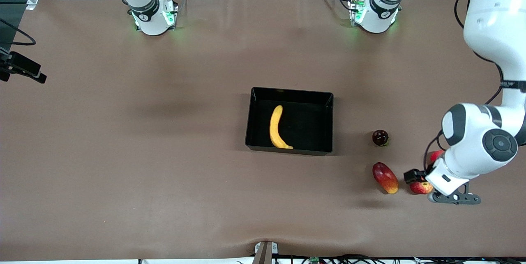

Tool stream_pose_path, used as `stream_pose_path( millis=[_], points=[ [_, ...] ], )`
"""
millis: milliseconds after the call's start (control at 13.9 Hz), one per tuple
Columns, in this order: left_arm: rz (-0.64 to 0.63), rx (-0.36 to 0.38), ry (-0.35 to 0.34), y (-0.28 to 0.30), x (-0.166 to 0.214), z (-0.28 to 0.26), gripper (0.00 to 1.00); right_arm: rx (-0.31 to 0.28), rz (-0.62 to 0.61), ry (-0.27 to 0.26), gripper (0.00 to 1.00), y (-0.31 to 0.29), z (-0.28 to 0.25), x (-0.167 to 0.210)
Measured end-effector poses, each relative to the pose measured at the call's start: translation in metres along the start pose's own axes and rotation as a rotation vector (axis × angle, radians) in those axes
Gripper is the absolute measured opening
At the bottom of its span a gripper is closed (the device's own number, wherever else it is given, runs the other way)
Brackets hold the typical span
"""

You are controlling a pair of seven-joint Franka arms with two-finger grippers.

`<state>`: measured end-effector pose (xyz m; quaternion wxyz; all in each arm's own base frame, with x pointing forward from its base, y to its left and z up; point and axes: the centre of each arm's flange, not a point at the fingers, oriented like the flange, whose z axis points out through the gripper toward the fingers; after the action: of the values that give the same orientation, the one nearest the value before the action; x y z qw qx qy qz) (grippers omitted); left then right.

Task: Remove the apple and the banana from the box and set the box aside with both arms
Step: 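Move the left gripper back into the box over the banana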

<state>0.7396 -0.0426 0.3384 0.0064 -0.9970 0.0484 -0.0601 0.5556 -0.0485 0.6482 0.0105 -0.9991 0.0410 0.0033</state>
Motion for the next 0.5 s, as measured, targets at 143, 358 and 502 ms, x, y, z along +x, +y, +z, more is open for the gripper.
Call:
stream_pose_path(
  millis=[143, 358, 502],
  points=[
    [0.013, -0.032, -0.018, 0.047, -0.009, -0.024, 1.0, 0.0, 0.0, 0.0, 1.0, 0.0, 0.0, 0.0],
    [-0.002, -0.092, -0.055, 0.143, -0.035, -0.032, 1.0, 0.0, 0.0, 0.0, 1.0, 0.0, 0.0, 0.0],
    [0.007, -0.111, -0.075, 0.219, -0.056, -0.032, 1.0, 0.0, 0.0, 0.0, 1.0, 0.0, 0.0, 0.0]
  ],
)
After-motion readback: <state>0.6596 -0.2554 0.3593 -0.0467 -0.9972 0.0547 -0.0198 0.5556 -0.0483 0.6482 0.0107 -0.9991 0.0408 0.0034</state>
